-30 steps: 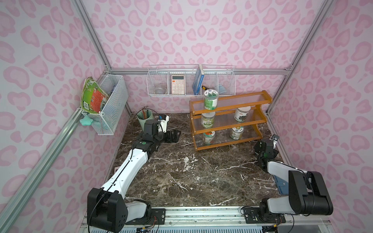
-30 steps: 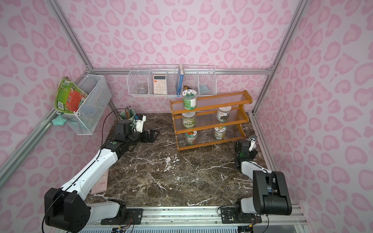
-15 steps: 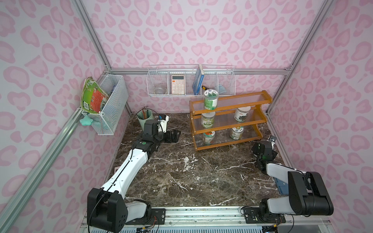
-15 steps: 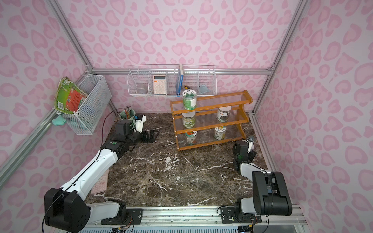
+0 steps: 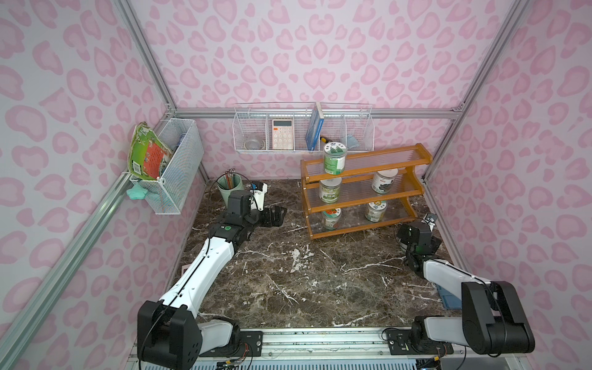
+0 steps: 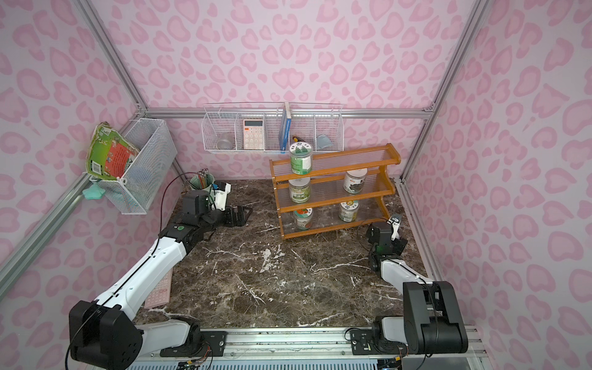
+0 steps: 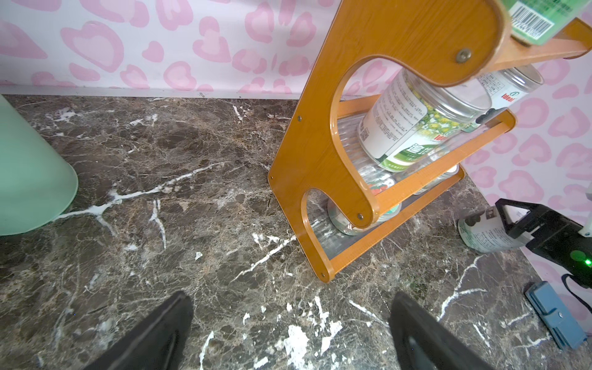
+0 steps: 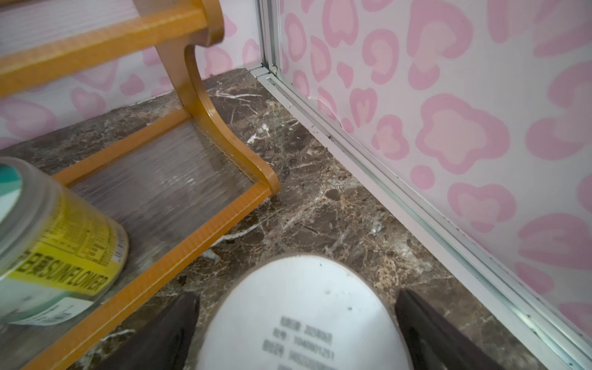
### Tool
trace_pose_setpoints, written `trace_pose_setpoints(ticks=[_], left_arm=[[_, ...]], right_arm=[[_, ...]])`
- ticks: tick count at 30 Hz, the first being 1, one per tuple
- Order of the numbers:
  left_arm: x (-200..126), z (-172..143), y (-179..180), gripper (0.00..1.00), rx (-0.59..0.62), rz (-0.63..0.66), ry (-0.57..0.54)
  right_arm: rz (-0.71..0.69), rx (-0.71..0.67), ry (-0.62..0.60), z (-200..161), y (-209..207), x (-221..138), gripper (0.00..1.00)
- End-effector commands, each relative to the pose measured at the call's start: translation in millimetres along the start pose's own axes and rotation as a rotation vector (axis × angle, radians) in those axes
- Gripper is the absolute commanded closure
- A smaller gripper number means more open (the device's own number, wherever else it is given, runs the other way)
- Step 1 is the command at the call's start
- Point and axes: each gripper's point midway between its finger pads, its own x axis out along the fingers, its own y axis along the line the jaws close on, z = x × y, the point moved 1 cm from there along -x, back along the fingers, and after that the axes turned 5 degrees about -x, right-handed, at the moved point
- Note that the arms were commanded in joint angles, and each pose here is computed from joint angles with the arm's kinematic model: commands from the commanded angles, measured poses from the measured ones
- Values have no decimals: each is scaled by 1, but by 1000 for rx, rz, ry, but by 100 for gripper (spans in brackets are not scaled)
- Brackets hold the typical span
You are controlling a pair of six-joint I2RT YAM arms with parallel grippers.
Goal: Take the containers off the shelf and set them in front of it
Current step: 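Place the container at the center of the board, then pick up a container from the shelf.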
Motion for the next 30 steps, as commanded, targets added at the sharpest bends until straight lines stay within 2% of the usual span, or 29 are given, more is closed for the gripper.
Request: trace_pose_setpoints(ticks=[1, 8, 14, 20, 30], left_arm=[[-1, 3, -1, 1, 20, -7, -14], [3, 0, -6, 1, 21, -18, -1], [11, -5, -31, 0, 85, -38, 24], [6, 28, -86, 1, 219, -116, -42], [1, 82, -148, 1, 350, -293, -224]], right_arm=[[-20, -1, -35, 19, -1, -6, 1], [-18, 20, -121, 57, -8, -28, 1], [82, 1, -172, 80, 1, -47, 1], [260, -8, -187, 90, 22, -69, 1], [412, 11, -240, 102, 29, -106, 1]])
